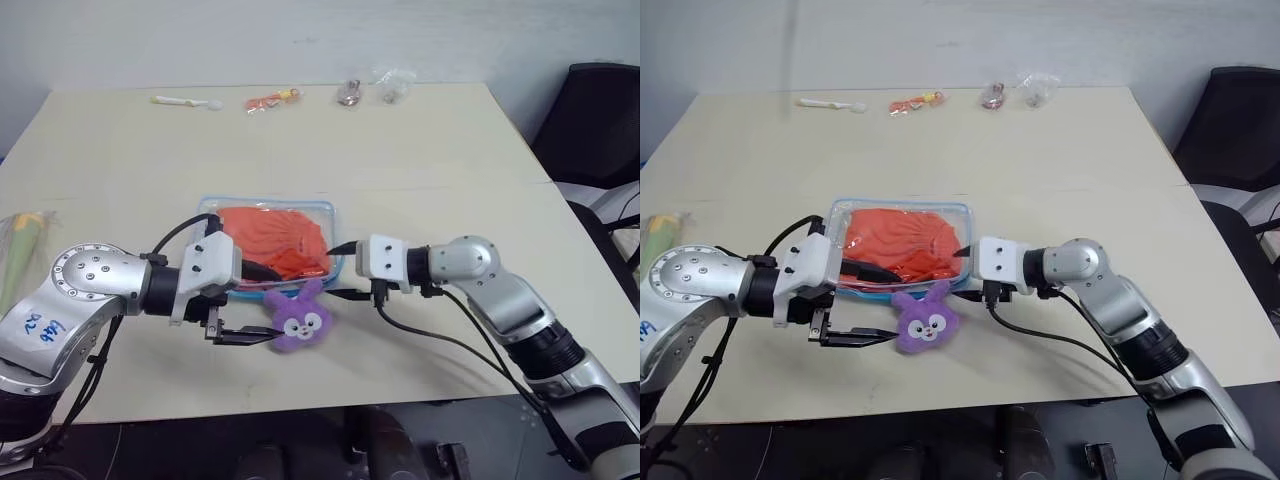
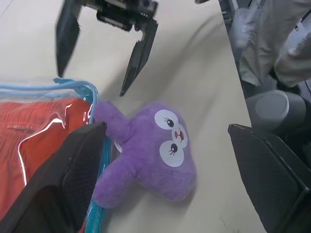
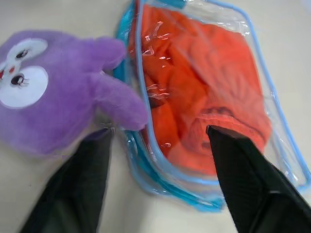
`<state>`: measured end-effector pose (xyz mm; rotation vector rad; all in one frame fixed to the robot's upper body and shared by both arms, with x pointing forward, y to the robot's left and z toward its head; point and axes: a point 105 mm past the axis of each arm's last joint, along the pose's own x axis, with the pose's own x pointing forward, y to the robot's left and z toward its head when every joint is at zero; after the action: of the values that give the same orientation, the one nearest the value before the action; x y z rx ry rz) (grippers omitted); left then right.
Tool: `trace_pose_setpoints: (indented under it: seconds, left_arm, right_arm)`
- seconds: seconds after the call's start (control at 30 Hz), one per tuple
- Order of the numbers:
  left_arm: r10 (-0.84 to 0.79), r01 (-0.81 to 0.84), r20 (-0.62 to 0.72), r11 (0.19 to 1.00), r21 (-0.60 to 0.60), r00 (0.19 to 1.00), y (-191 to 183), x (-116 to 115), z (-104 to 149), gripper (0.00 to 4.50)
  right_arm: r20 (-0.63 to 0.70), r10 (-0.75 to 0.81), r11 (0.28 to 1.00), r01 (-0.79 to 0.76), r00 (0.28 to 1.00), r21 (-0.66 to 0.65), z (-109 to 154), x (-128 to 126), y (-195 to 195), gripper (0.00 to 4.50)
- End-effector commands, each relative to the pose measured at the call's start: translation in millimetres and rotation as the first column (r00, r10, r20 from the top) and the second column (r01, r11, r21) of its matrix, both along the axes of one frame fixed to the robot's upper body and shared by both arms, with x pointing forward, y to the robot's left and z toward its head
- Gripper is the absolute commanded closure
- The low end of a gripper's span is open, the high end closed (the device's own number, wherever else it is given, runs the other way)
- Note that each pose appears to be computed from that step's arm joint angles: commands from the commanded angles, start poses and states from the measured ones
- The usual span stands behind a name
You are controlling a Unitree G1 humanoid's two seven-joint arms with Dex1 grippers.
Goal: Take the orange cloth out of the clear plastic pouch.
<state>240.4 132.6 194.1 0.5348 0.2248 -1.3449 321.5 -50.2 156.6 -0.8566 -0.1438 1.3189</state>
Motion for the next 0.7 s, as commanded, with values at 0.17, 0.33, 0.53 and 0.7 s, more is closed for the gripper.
trace_pose_setpoints:
  seconds: [0.17,0.33,0.53,0.7]
  left_arm:
    - [0.003,-0.003,0.050,1.000,-0.003,0.999,1.3,-6.2,12.0,0.25]
    - [0.005,-0.005,0.048,1.000,-0.002,0.999,1.0,-6.3,12.2,0.25]
    - [-0.008,0.008,0.046,1.000,0.004,0.999,0.5,-5.0,11.5,0.25]
    - [-0.010,0.010,0.051,1.000,0.004,0.999,1.5,-1.4,12.6,0.25]
  right_arm:
    - [0.186,0.008,1.000,-0.009,0.982,0.003,13.1,19.5,2.5,1.83]
    - [0.213,0.030,0.999,-0.026,0.976,-0.023,8.7,22.5,0.9,2.96]
    - [0.236,0.054,0.998,-0.044,0.970,-0.045,6.1,23.4,2.1,4.46]
    - [0.191,0.036,0.999,-0.031,0.981,-0.026,8.7,24.3,0.0,4.46]
